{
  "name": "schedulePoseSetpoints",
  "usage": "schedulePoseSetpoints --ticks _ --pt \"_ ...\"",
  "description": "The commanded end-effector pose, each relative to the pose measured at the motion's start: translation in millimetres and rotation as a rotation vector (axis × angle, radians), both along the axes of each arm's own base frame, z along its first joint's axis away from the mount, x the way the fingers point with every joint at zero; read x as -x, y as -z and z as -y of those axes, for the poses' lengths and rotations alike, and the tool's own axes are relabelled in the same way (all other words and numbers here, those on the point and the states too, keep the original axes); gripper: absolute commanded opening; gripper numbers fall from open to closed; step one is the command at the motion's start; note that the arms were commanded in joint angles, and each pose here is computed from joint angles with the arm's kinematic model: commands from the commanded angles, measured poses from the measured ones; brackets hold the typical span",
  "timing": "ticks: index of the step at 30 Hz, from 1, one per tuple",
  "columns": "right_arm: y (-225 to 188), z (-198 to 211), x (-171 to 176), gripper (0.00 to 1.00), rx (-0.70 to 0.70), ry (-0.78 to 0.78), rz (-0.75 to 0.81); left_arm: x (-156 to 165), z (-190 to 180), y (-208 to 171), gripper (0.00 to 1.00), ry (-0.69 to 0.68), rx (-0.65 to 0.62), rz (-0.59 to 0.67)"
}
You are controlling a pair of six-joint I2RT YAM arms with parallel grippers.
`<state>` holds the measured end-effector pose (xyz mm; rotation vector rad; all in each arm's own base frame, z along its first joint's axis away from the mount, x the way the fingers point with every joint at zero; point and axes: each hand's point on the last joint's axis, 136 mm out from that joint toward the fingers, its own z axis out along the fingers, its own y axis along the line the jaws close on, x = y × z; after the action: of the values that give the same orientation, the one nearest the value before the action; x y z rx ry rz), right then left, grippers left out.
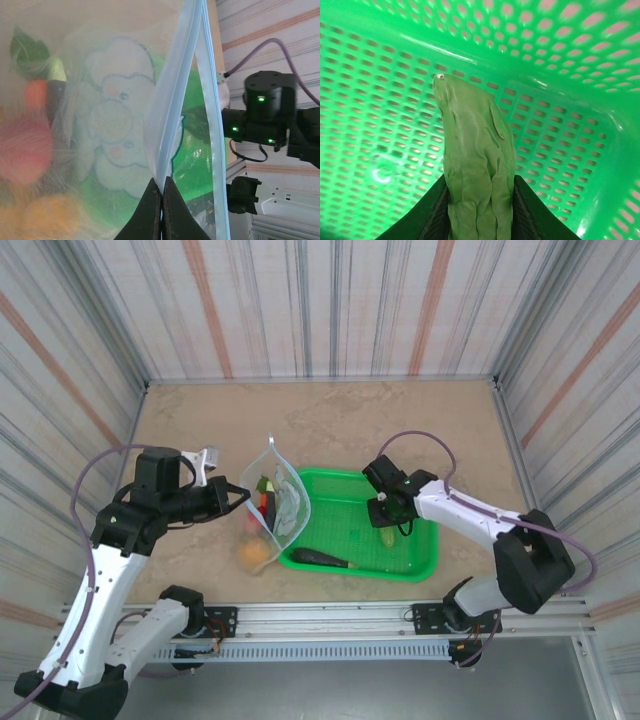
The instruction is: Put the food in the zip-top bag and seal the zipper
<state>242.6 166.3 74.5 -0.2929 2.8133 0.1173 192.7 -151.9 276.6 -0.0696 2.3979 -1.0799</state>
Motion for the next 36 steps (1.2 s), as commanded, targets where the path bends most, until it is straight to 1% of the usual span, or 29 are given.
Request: schedulePoseSetpoints --ticks 1,6,10,15,19,24,28,32,36 --pt "-47 -12 -3 0.28 -0.085 -0.032 0.088 5 2 1 0.0 0.011 0.008 -0.019" --pt "-127 -41 -4 0.28 -0.274 -0.106 0.293 3 3 2 0.0 0.011 0.01 -0.025" --pt "-187 -66 3 0.28 -0.416 -0.177 0.45 3 5 1 0.0 0.013 0.018 -0.032" --pt "-239 -97 14 0.28 -0.552 -0.269 0.562 5 5 -1 0.0 0.008 0.025 -0.029" --pt "-270 -122 16 0.28 -0.605 -0.334 0.628 7 5 1 0.0 0.012 0.026 -0.032" --pt "-292 -157 16 0.28 -0.686 -0.395 0.652 9 5 1 0.0 0.022 0.028 -0.028" --pt "-299 -185 17 0.28 -0.704 -0.444 0.656 9 6 0 0.0 0.027 0.029 -0.024" --pt "-281 -202 10 0.28 -0.686 -0.448 0.633 8 6 -1 0.0 0.029 0.025 -0.015" --pt "-266 -222 14 0.28 -0.704 -0.467 0.592 7 6 -3 0.0 0.035 0.025 -0.01"
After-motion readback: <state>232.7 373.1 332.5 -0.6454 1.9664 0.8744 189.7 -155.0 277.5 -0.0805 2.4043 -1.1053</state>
